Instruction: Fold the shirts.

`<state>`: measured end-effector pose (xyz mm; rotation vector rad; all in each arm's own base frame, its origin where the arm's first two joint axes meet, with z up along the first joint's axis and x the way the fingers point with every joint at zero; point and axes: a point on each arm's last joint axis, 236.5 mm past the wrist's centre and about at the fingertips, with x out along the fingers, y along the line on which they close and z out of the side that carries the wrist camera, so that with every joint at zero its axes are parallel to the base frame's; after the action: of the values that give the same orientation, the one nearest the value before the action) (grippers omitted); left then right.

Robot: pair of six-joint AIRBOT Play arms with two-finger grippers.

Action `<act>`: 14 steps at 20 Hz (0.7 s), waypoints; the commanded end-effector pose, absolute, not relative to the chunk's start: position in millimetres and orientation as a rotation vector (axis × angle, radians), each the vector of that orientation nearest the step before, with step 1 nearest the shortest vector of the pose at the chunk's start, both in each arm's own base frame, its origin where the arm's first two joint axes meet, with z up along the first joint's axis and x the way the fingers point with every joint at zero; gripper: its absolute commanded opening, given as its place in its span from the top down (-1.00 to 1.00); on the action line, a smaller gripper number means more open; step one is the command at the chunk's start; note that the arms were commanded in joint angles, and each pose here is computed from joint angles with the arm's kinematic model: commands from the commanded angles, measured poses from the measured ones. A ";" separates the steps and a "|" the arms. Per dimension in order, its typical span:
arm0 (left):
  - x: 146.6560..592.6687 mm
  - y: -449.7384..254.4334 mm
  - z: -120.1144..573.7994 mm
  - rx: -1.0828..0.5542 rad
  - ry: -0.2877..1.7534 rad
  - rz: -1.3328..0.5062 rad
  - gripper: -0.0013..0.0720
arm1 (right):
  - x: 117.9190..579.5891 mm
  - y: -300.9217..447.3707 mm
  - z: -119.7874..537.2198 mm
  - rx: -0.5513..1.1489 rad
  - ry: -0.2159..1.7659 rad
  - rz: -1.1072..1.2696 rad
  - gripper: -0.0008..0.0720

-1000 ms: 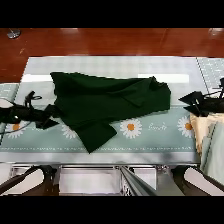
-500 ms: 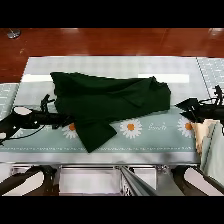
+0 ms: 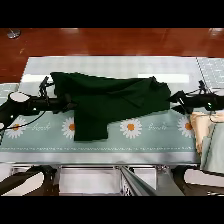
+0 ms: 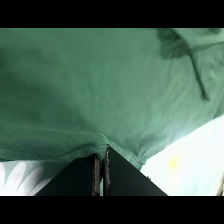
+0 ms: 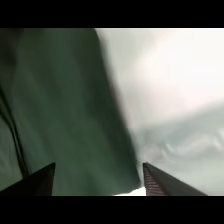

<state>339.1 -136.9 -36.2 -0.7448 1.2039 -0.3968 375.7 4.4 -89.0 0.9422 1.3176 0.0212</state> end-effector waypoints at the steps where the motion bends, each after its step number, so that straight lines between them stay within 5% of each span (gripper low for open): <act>1: 343.5 -138.7 -28.6 -0.735 1.191 -0.416 0.91 | 398.9 21.2 -110.0 0.956 1.390 0.018 -0.60; 4: 347.0 -138.4 -24.7 -0.732 1.180 -0.419 0.91 | 417.7 35.0 -97.5 0.896 1.369 0.081 0.93; 7: 389.4 -129.2 42.7 -0.729 1.014 -0.466 0.91 | 454.4 34.0 -13.8 0.782 1.249 0.220 0.93; 10: 444.9 -114.2 221.6 -0.650 0.604 -0.567 0.91 | 492.1 28.5 167.4 0.553 0.873 0.316 0.93; 14: 401.5 -87.3 427.8 -0.404 0.241 -0.547 0.91 | 402.9 17.2 359.8 0.195 0.536 0.208 0.93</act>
<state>442.1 -103.6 303.3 -0.5400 0.4521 -0.5789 471.0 25.7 244.5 0.4082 0.7325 0.2992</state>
